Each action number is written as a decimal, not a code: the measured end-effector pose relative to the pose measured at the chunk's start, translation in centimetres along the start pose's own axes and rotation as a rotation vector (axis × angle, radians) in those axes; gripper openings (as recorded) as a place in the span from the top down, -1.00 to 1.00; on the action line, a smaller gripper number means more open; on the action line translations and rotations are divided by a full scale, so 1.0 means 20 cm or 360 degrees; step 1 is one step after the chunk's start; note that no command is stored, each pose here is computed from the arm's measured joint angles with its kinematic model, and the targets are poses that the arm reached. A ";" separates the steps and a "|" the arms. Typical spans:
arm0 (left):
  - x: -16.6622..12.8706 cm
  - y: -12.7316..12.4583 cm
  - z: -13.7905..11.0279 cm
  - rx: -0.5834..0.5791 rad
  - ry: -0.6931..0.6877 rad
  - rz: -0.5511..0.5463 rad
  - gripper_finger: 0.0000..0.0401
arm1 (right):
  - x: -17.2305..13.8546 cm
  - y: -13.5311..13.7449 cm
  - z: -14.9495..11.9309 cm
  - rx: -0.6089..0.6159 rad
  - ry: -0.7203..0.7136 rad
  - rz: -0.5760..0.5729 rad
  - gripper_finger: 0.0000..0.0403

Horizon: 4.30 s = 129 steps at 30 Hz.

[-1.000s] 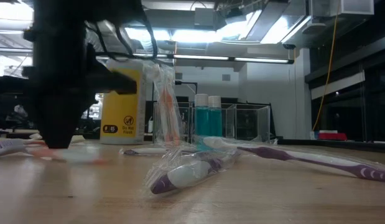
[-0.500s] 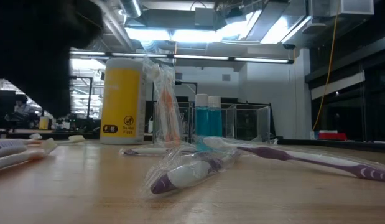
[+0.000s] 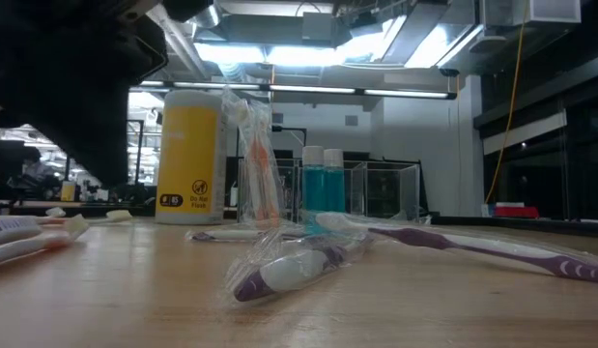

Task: Pick & Place toothbrushing station
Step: Put the white and orange toothbrush into the left compartment of the transparent organizer

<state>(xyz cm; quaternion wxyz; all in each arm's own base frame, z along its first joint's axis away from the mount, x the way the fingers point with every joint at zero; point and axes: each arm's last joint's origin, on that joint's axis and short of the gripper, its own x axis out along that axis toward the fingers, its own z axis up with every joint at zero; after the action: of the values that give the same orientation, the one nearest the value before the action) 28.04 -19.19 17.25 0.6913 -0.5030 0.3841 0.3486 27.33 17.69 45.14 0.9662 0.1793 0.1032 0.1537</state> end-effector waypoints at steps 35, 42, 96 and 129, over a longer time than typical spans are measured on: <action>0.06 0.02 -0.20 -0.0250 0.0082 -0.0069 0.98 | -0.01 0.04 -0.01 -0.0040 0.0008 0.0074 0.19; 0.08 0.03 -0.14 -0.0234 0.0116 0.0064 0.98 | -0.01 0.04 -0.01 -0.0040 0.0012 0.0083 0.19; 0.06 0.02 0.11 -0.0183 0.0046 0.0713 0.18 | -0.03 0.10 -0.04 -0.0042 0.0079 0.0206 0.19; 0.21 0.03 0.06 -0.0127 0.0122 0.0747 0.89 | -0.03 0.12 -0.05 -0.0041 0.0072 0.0191 0.19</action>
<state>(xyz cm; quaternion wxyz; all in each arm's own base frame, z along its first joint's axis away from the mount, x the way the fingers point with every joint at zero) 29.76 -17.57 13.50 0.5559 -0.4396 0.5025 0.4953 25.76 20.00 45.18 0.9549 0.1692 0.1120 0.2167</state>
